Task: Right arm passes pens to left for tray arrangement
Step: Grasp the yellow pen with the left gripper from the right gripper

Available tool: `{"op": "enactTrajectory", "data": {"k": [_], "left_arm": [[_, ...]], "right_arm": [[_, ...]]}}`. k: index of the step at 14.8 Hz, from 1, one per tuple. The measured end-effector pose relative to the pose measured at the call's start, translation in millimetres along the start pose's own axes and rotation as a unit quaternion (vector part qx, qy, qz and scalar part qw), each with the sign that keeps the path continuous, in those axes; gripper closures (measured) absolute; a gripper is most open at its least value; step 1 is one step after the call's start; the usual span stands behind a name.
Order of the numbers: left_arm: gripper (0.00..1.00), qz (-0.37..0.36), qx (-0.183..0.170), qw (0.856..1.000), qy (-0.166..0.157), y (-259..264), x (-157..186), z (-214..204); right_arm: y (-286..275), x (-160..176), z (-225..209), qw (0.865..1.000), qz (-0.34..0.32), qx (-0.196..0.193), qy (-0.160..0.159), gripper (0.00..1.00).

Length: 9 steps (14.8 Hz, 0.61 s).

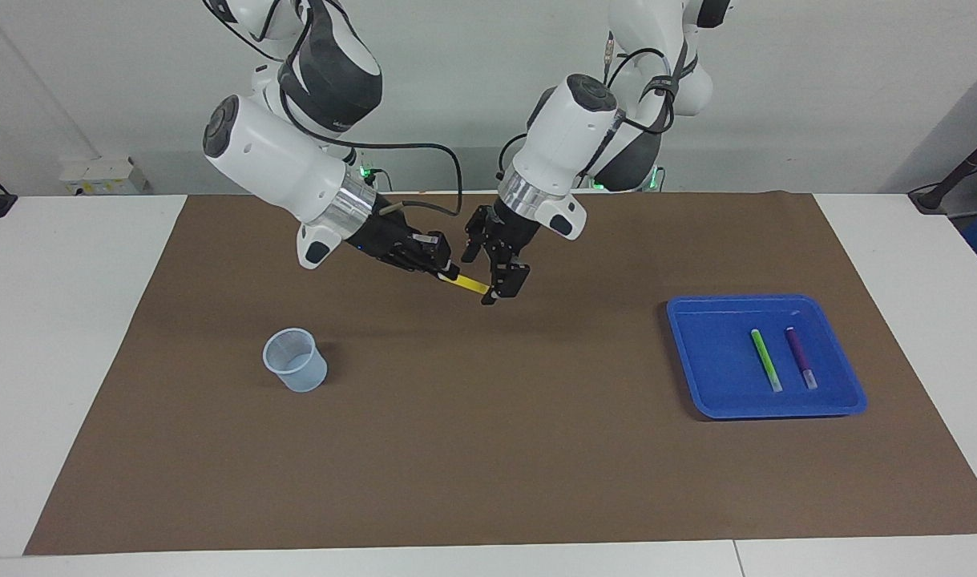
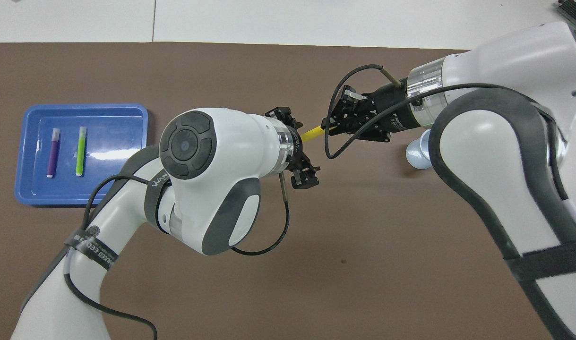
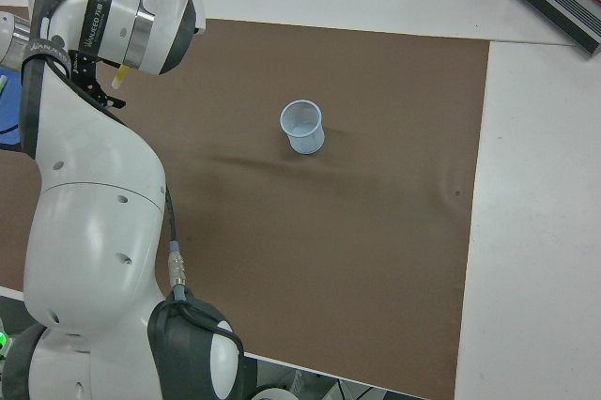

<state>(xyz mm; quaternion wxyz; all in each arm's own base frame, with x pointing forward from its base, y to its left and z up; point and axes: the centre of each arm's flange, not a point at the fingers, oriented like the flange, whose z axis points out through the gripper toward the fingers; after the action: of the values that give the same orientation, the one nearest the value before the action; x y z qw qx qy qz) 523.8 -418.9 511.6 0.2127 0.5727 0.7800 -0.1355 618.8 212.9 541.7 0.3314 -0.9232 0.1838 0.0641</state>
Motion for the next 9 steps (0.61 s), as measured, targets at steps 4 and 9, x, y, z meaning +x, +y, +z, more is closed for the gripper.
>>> {"op": "enactTrajectory", "data": {"k": [4,9], "left_arm": [[0.04,-0.023,-0.011,1.0,-0.011,3.1,-1.9,-3.0],[0.31,-0.026,-0.012,1.0,-0.011,4.1,-1.4,-3.3]], "right_arm": [[0.3,0.1,-0.3,1.0,0.0,0.0,0.0,0.81],[1.6,0.4,0.8,1.0,0.001,-0.001,-0.001,0.81]]}}
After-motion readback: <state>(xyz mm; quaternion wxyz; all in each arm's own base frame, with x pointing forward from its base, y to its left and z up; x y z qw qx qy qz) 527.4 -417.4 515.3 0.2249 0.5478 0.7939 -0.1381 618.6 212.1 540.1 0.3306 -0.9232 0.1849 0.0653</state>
